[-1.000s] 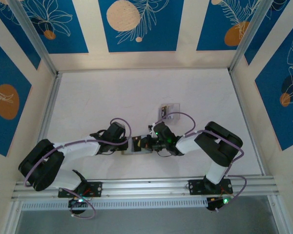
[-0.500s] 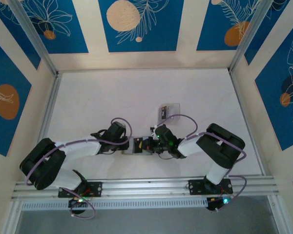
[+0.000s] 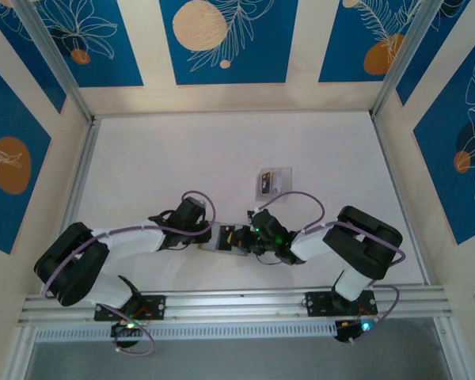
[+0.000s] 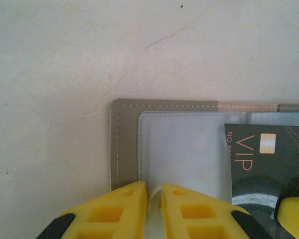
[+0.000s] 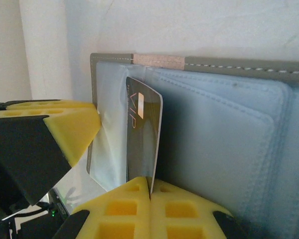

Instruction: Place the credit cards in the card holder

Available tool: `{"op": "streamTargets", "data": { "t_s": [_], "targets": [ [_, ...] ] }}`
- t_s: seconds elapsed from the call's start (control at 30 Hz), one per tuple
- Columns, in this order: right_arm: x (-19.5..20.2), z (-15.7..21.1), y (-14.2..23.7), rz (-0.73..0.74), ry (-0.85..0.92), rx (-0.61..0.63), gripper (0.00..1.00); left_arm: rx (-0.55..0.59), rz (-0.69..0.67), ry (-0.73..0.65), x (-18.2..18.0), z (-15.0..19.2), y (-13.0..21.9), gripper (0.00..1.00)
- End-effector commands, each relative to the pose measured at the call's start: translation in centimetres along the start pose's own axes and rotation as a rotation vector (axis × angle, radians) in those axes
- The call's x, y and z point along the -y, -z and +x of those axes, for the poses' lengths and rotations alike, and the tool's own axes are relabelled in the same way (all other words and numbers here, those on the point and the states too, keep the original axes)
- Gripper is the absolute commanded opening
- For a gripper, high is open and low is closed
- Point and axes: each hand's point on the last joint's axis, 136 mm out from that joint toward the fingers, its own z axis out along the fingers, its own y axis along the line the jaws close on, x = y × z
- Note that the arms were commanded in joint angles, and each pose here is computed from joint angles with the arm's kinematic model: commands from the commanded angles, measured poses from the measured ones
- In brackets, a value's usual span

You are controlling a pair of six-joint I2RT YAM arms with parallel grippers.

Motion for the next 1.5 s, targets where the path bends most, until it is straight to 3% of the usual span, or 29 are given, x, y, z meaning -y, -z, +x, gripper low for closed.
{"op": "streamTargets", "data": {
  "t_s": [0.0, 0.4, 1.47],
  "targets": [
    [7.8, 3.7, 0.9, 0.290, -0.070, -0.090, 0.00, -0.214, -0.175, -0.012, -4.9, 6.3, -1.1, 0.16],
    [9.3, 3.8, 2.1, 0.355, -0.117, -0.030, 0.00, -0.214, -0.176, -0.009, -5.1, 6.5, -1.2, 0.16],
    [3.4, 5.2, -3.3, 0.160, 0.080, -0.277, 0.00, -0.197, -0.157, -0.002, -4.6, 6.0, -0.7, 0.16]
  ]
}}
